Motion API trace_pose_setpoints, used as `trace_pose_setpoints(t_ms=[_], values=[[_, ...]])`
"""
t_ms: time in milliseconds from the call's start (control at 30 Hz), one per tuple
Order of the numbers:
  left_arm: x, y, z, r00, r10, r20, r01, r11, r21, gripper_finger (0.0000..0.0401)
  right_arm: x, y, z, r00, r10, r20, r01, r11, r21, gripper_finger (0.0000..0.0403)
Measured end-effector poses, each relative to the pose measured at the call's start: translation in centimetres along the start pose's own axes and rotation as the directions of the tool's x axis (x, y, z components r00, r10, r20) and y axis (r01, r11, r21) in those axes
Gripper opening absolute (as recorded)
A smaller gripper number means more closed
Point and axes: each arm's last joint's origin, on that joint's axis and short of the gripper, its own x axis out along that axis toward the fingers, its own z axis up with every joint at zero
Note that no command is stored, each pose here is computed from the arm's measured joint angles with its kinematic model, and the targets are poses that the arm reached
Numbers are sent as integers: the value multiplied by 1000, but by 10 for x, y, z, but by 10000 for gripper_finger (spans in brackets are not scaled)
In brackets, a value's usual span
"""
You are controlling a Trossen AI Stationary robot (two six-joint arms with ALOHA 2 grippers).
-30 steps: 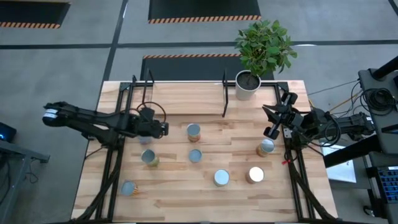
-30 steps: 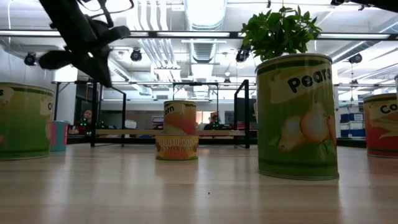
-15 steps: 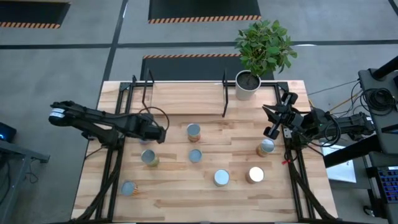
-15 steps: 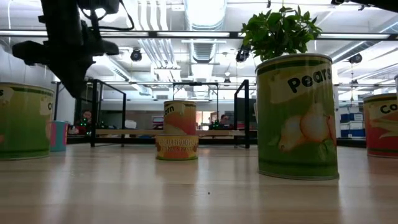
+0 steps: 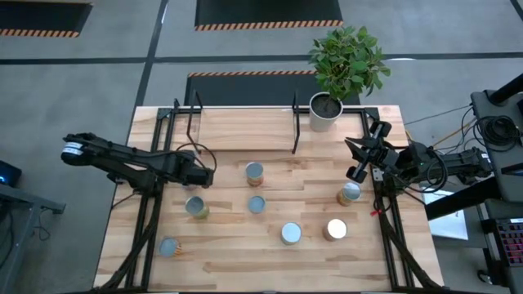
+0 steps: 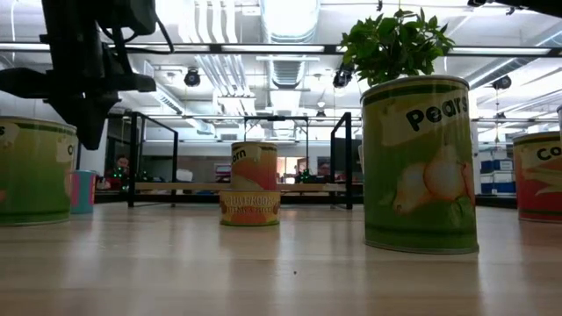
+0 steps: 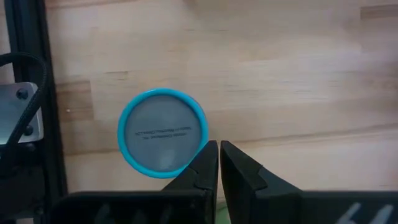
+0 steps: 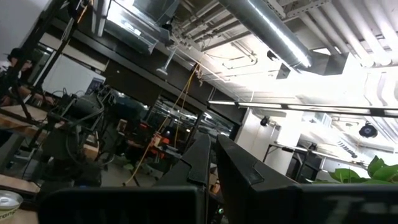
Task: Pick and place cans onto a shelf
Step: Put the canned mixed vegetables on the shelf
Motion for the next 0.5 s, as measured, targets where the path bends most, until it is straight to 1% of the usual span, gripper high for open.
trace_pose_setpoints(t_ms=[100,233,333,500], values=[[0,0,0,1000,-2,0,2,1000,0,8,0,0,0,1000,0,0,0,1000,-5,18],[0,0,0,1000,-3,1,3,1000,8,43,0,0,0,1000,0,0,0,1000,-7,18],[0,0,0,1000,-3,1,3,1000,9,83,0,0,0,1000,0,0,0,1000,-8,18],[1,1,0,1000,13,18,-13,1000,4,168,0,0,0,1000,0,0,0,1000,-8,18]])
